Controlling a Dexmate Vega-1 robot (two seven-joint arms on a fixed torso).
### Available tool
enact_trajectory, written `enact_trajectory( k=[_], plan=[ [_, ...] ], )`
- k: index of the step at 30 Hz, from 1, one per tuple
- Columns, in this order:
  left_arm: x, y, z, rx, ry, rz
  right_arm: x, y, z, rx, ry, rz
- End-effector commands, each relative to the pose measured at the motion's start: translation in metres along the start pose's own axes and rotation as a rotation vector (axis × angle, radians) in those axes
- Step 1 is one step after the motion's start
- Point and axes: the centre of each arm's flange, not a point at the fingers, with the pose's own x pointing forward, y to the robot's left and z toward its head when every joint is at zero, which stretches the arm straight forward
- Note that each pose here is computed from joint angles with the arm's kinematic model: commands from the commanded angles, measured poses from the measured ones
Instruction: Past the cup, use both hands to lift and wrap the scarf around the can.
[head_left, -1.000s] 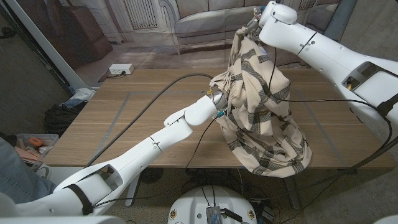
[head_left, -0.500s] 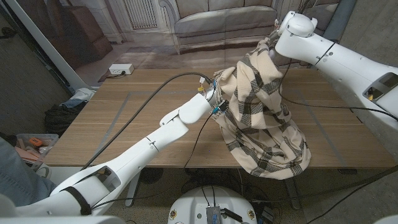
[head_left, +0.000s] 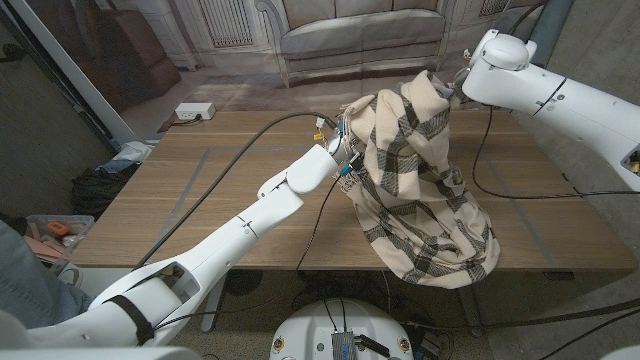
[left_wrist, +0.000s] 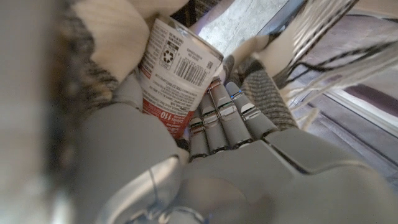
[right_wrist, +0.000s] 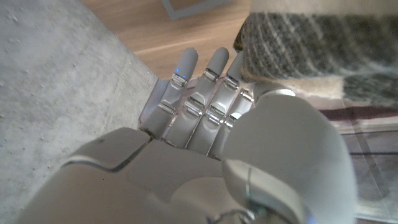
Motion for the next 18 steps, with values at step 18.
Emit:
enact_trajectory(
  k=[18],
  plan=[
    [0.029,0.033,-0.004,-0.017,-0.019,0.164,-0.056,0.059,-0.068,-0.006,0.015,0.276]
  ],
)
